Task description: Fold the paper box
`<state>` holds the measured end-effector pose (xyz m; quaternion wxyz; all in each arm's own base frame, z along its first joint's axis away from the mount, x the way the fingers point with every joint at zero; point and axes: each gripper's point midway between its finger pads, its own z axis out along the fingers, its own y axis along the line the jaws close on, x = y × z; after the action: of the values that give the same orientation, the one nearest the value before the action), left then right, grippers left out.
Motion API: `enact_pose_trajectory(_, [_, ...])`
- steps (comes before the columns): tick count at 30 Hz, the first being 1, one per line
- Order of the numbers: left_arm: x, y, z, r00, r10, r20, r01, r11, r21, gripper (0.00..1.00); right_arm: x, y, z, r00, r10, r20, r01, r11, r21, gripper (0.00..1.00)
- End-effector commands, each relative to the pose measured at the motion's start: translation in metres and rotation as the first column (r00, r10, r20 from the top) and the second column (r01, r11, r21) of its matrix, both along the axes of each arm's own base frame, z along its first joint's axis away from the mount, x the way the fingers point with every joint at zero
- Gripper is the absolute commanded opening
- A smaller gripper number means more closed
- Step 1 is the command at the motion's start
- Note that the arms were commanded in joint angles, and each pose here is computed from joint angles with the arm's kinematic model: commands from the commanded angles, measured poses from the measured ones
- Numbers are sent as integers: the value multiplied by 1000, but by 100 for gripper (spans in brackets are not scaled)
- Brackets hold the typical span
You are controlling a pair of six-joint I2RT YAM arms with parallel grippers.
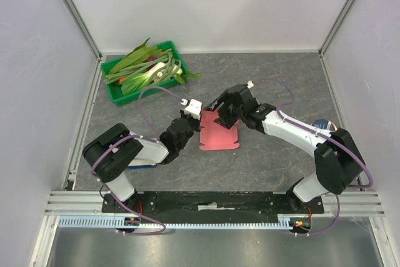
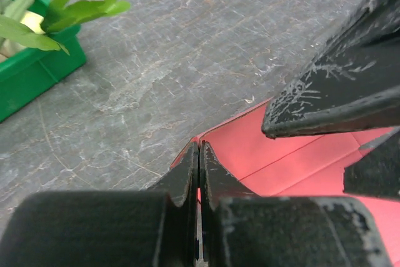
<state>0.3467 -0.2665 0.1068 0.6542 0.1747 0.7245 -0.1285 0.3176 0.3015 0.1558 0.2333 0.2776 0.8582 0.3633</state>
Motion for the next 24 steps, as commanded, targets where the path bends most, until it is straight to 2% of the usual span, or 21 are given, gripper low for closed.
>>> enact_pose_trajectory(1, [4,10,26,990,69,120,-72,997,22,2,21,2,30,977,-211,-36,214,954,209,72])
enact_pose_trajectory(4, [3,11,28,988,78,130,-81,997,18,2,23,-6,17,957,-276,-95,290,930,227,67])
enact_pose_trajectory(8, [2,11,28,987,81,137,-86,996,27,2,29,-3,8,945,-292,-146,322,908,268,53])
enact_pose_trajectory(24, [-4,6,28,981,88,172,-102,992,71,2,51,-18,-25,903,-379,-204,421,878,229,39])
